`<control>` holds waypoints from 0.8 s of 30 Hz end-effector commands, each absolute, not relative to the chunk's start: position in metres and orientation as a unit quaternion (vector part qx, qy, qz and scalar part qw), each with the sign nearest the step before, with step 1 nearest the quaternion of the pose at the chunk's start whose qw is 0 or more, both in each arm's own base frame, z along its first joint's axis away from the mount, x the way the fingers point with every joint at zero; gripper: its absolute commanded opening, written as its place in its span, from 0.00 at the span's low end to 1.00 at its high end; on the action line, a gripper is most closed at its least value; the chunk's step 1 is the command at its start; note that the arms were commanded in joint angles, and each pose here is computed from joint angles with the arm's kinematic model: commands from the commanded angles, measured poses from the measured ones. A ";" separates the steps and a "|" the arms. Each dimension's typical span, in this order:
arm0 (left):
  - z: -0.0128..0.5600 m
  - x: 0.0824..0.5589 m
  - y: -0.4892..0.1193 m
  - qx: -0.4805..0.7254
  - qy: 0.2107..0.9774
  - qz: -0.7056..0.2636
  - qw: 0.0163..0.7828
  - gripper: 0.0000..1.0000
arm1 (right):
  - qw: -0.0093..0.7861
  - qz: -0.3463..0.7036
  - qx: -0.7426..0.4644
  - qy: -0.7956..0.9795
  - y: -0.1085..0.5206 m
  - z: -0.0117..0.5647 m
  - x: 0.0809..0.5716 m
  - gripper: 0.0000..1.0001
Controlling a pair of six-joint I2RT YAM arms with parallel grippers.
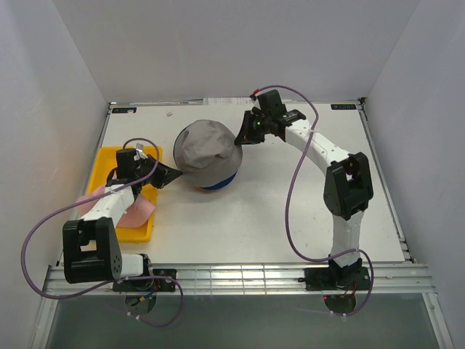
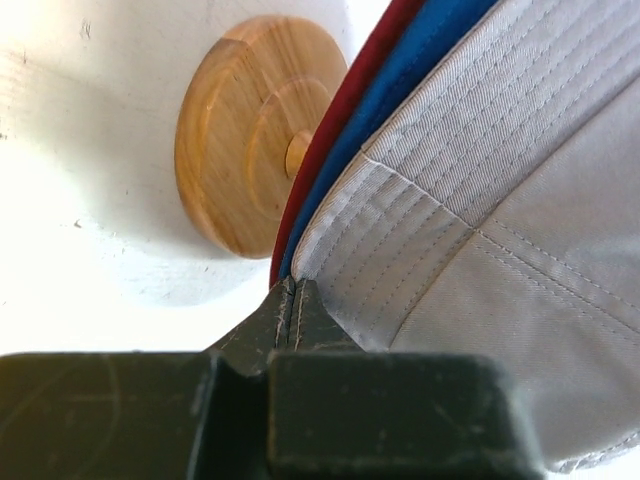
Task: Stack the hats
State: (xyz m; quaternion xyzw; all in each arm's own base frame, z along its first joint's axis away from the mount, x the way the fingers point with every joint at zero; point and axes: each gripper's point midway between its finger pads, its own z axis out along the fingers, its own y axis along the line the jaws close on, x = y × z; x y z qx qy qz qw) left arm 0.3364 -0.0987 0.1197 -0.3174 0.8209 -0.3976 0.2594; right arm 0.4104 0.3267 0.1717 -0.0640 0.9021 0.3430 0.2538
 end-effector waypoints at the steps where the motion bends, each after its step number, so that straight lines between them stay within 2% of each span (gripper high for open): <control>1: 0.102 0.315 -0.089 -0.315 0.846 -0.358 0.237 0.04 | 0.271 0.313 -0.063 0.908 0.319 0.173 0.428 0.18; 4: 0.112 0.315 -0.090 -0.297 0.850 -0.359 0.244 0.15 | 0.276 0.315 -0.066 0.906 0.323 0.179 0.435 0.19; 5: 0.115 0.314 -0.090 -0.292 0.852 -0.358 0.246 0.24 | 0.275 0.317 -0.068 0.905 0.324 0.180 0.436 0.19; 10: 0.145 0.323 -0.086 -0.262 0.852 -0.353 0.285 0.42 | 0.281 0.318 -0.074 0.902 0.326 0.183 0.438 0.21; 12: 0.163 0.328 -0.085 -0.254 0.848 -0.353 0.303 0.46 | 0.283 0.316 -0.077 0.902 0.324 0.183 0.439 0.22; 19: 0.225 0.351 -0.080 -0.232 0.822 -0.364 0.371 0.47 | 0.292 0.316 -0.090 0.898 0.324 0.187 0.443 0.22; 24: 0.239 0.383 -0.074 -0.235 0.813 -0.368 0.385 0.48 | 0.291 0.324 -0.099 0.895 0.326 0.189 0.444 0.22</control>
